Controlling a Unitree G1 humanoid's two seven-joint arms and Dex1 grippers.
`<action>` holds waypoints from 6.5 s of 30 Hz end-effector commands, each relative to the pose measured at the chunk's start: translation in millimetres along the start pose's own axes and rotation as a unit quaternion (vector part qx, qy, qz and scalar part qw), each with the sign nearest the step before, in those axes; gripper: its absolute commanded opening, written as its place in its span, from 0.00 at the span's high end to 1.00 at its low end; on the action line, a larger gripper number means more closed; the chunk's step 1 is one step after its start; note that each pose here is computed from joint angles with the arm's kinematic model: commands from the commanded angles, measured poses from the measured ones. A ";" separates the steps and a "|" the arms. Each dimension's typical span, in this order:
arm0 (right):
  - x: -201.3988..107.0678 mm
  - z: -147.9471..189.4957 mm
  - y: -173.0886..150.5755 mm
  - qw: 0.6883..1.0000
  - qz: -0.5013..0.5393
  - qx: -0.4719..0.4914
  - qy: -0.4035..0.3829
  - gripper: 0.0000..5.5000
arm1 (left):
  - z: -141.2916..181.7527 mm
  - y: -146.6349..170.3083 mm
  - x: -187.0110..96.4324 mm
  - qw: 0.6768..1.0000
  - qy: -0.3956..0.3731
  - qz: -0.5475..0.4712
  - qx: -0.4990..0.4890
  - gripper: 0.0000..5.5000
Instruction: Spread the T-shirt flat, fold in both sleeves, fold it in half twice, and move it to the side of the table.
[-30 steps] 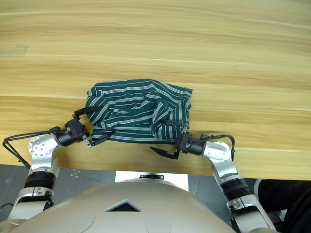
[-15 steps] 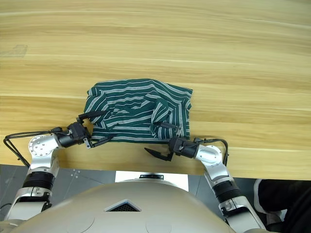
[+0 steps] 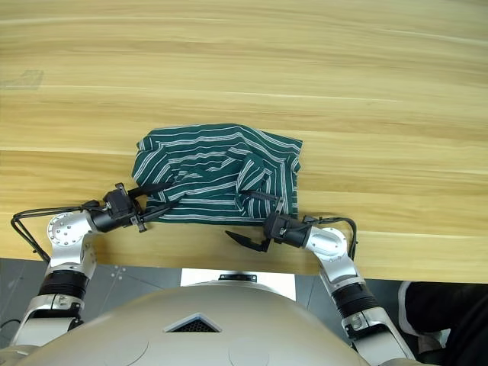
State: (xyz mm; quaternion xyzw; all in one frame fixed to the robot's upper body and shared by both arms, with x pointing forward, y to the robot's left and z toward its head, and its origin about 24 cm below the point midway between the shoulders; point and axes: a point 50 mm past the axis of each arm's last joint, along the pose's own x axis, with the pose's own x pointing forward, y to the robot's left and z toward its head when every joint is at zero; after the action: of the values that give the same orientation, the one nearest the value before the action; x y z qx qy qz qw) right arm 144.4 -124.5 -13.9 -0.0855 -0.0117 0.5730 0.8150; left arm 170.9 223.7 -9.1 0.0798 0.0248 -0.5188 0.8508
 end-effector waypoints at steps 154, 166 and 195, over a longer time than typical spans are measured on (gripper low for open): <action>-164.4 11.8 -81.2 0.979 -0.151 -0.023 0.135 0.51 | 11.2 -18.7 -77.7 0.976 -0.011 0.212 -0.040 0.47; -45.5 17.8 -157.0 0.986 -0.130 -0.083 0.063 0.51 | 44.1 101.6 29.4 0.952 -0.031 0.300 0.058 0.42; -29.8 -33.6 -138.9 0.962 -0.184 -0.074 0.188 0.51 | -16.3 63.5 53.1 0.978 0.068 0.199 0.002 0.42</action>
State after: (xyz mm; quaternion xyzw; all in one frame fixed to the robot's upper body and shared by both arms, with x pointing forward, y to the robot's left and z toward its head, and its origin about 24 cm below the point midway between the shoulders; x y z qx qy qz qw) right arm 277.9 -205.9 -10.2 -0.2484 0.0511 0.3562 0.8993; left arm 261.1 207.7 -15.5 0.1353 0.0429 -0.3230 0.9357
